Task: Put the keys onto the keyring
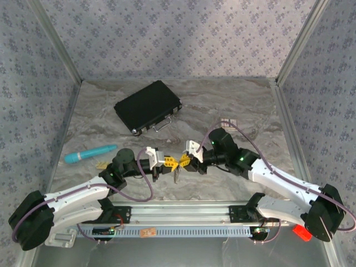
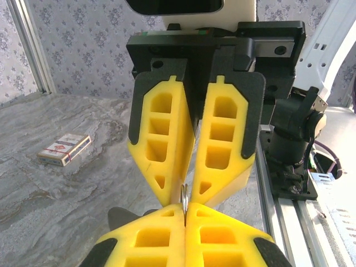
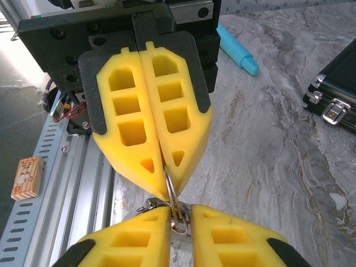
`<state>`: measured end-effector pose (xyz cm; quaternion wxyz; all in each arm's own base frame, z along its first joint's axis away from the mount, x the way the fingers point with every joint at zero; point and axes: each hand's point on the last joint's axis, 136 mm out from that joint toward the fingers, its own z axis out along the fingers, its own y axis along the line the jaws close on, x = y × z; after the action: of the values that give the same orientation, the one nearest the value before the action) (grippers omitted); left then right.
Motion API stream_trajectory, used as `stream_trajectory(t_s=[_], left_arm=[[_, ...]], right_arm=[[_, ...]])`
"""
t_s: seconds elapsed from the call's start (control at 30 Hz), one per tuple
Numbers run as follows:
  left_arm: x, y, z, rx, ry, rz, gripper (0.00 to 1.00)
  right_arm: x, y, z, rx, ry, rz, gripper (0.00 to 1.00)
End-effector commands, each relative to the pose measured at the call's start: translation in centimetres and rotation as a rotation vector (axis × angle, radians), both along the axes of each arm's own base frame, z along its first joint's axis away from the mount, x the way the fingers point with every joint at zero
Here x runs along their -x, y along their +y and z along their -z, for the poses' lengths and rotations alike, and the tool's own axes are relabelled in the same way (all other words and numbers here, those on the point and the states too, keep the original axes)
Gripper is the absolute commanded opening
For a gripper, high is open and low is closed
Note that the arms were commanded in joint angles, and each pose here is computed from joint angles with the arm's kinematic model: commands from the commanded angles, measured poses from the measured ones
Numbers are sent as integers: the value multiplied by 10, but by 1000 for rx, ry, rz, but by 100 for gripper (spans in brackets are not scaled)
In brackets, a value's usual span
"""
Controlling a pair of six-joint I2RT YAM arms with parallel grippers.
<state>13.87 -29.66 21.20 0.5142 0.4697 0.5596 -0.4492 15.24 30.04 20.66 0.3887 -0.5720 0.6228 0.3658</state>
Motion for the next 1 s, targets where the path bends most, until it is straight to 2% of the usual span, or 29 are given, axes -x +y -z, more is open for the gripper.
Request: stream_trajectory(t_s=[0.0, 0.13, 0.2, 0.3, 0.4, 0.63, 0.97], left_arm=[[5, -4, -26, 71, -46, 36, 0], [5, -4, -23, 60, -40, 35, 0], [4, -4, -20, 40, -34, 30, 1], [1, -4, -14, -6, -27, 23, 18], [-1, -5, -8, -55, -27, 17, 25], [-1, -6, -4, -104, -36, 27, 26], [0, -10, -4, -113, -35, 56, 24]], right_arm=[[-1, 7, -15, -39, -26, -21, 13], [1, 6, -13, -25, -17, -26, 1], [1, 4, -13, -3, -21, -22, 0], [0, -2, -7, 60, -37, -12, 0], [-1, -8, -1, 130, -47, -10, 0], [1, -14, 7, 273, -79, -34, 0], [5, -6, 2, 294, -102, -72, 0]])
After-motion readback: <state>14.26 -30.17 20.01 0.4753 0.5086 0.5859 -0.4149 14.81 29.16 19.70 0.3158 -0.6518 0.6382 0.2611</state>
